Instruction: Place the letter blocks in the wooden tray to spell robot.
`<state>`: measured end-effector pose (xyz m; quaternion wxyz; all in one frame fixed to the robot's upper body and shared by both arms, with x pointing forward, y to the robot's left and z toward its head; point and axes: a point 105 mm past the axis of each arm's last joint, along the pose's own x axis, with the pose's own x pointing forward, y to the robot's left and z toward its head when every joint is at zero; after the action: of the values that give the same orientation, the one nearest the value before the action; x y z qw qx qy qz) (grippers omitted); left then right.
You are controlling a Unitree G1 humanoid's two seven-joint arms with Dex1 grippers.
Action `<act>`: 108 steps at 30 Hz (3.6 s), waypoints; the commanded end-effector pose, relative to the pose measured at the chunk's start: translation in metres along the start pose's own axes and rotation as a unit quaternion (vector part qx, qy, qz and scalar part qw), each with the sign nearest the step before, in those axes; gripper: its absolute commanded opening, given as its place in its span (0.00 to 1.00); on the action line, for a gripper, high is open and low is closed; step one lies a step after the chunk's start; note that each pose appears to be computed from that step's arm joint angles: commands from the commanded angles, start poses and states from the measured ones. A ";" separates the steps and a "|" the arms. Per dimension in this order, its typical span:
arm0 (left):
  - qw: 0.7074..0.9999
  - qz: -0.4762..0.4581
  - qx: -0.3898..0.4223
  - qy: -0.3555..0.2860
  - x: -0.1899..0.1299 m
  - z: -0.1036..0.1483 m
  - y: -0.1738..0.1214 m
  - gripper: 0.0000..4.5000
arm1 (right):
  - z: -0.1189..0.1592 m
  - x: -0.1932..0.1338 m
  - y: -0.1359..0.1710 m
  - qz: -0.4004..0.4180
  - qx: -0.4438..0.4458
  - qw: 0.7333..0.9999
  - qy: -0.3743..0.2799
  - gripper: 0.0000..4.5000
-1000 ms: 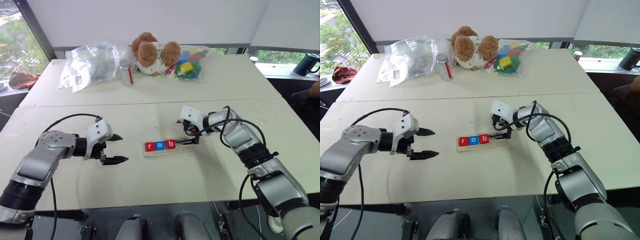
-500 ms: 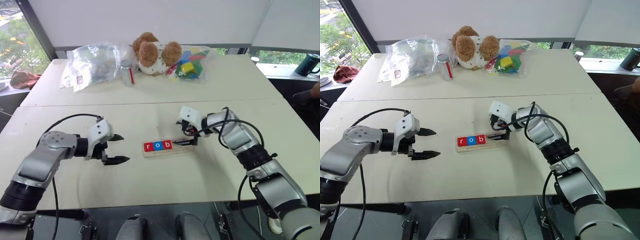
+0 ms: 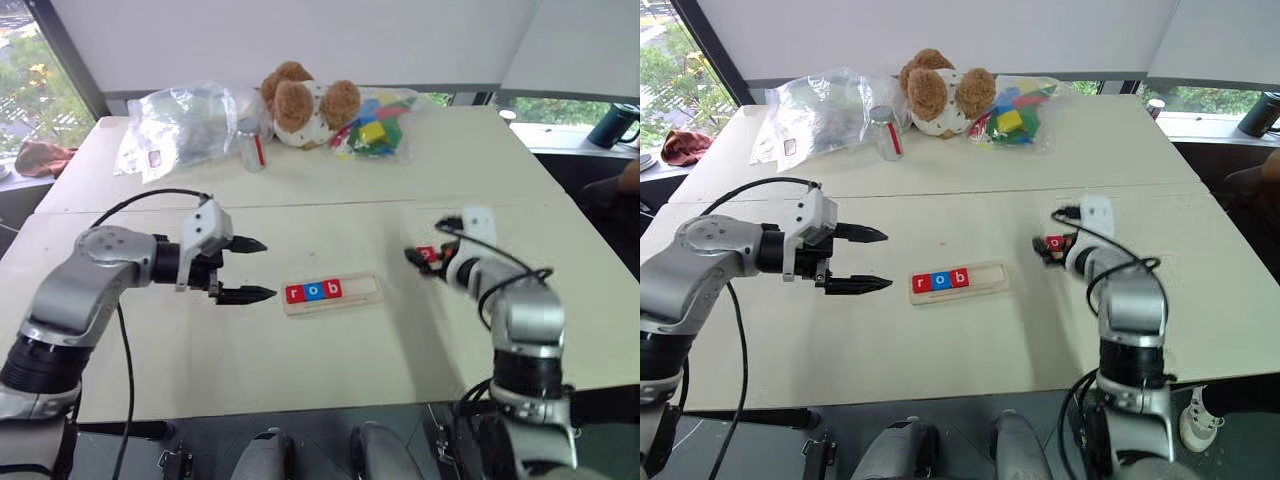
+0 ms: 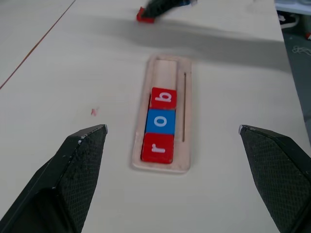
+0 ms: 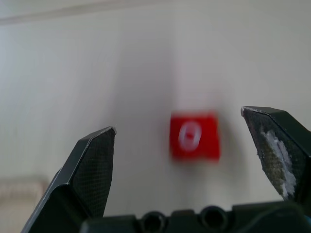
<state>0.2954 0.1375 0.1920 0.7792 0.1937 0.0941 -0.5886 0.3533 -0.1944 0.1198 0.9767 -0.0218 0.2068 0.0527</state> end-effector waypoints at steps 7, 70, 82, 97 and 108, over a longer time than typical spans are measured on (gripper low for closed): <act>1.000 0.000 -0.005 -0.009 0.006 -0.002 0.008 1.00 | 0.006 0.006 -0.008 -0.056 0.010 0.998 -0.028 0.99; 0.999 -0.016 -0.004 0.031 0.003 -0.022 0.006 1.00 | -0.016 -0.069 -0.008 0.361 -0.282 0.889 0.017 0.99; 0.997 -0.005 -0.028 0.073 -0.006 -0.046 -0.002 1.00 | -0.030 -0.043 -0.022 0.400 -0.330 0.855 0.016 0.99; 0.996 0.009 -0.028 0.079 -0.010 -0.045 -0.001 1.00 | -0.022 -0.031 -0.018 0.417 -0.340 0.843 0.005 0.24; 0.996 0.008 -0.025 0.083 -0.006 -0.047 0.003 1.00 | 0.042 -0.007 0.059 0.451 -0.421 0.787 -0.013 0.24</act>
<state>0.2981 0.1634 0.1448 0.7758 0.2115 0.1851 -0.5649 0.3539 -0.1339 0.1635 0.7452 -0.3195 0.1270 0.5714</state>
